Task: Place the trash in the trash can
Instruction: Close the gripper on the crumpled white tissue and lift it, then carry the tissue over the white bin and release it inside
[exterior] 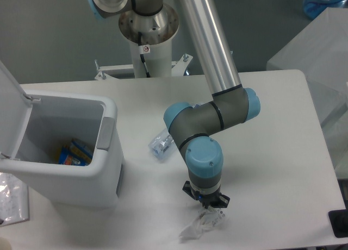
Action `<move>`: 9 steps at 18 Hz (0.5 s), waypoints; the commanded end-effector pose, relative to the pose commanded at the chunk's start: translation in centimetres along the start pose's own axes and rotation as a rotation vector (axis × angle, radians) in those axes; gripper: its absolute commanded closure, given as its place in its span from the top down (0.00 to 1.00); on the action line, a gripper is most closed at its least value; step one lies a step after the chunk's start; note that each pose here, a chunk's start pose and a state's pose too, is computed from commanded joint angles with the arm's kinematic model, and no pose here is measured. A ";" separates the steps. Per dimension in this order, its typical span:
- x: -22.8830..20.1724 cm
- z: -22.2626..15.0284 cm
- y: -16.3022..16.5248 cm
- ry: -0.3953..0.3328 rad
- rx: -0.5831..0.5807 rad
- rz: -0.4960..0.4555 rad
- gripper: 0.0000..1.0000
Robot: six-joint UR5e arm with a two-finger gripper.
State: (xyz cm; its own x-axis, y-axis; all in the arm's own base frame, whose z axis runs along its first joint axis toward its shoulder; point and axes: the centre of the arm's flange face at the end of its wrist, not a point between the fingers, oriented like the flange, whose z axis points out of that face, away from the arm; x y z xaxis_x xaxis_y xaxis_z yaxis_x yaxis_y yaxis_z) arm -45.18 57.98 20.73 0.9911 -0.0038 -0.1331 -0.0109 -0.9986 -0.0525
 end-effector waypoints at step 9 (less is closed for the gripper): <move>-0.9 -12.8 1.3 -0.004 0.238 -0.075 0.02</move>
State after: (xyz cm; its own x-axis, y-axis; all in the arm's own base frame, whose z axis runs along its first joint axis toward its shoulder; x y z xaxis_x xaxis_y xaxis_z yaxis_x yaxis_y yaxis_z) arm -44.35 56.03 33.41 0.9898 0.0704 -0.1241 0.0312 -0.9554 -0.2935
